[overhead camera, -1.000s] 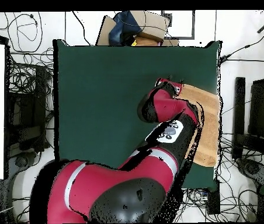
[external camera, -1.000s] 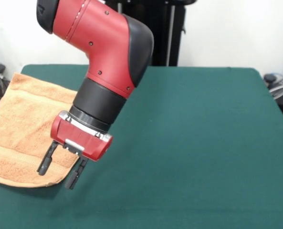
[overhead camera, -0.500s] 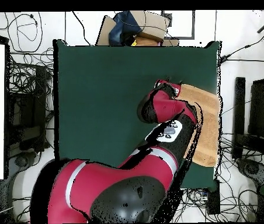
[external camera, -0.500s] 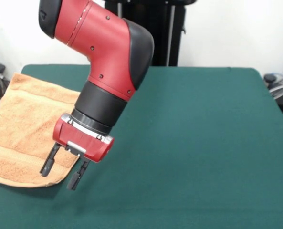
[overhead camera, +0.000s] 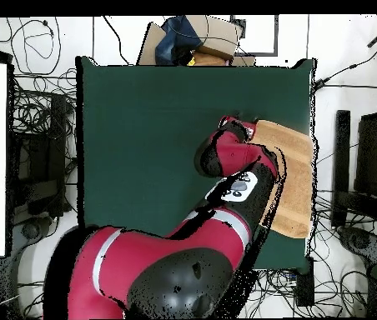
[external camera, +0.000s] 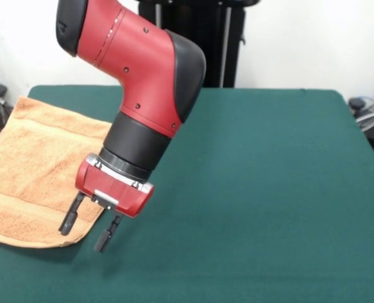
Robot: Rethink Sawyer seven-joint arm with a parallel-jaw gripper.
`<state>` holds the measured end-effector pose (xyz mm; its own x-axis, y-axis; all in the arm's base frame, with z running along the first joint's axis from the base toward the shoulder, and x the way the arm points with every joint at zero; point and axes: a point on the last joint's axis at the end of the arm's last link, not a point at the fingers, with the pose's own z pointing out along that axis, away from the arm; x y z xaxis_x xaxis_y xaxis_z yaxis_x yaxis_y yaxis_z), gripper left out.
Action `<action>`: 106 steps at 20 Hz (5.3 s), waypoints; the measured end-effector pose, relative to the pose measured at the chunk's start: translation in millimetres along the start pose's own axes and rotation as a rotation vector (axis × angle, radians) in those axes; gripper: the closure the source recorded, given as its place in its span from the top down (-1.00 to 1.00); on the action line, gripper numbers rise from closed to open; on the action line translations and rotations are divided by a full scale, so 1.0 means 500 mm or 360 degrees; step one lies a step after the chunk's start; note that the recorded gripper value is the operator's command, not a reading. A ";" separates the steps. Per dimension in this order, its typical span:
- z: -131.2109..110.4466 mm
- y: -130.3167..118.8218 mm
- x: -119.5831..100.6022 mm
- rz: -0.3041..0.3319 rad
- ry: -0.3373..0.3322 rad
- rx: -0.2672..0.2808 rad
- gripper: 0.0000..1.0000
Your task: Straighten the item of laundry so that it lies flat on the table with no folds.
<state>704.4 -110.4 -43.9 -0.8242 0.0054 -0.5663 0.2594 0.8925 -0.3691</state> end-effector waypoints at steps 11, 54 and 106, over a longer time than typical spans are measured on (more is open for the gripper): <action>0.017 0.015 0.048 -0.0041 0.0049 0.0000 1.00; 0.028 -0.024 0.090 -0.0214 0.0052 0.0105 1.00; 0.055 -0.017 0.073 -0.0129 -0.0057 -0.0109 -1.00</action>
<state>685.9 -130.4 -81.7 -0.8222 -0.0830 -0.5631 0.1568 0.9180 -0.3642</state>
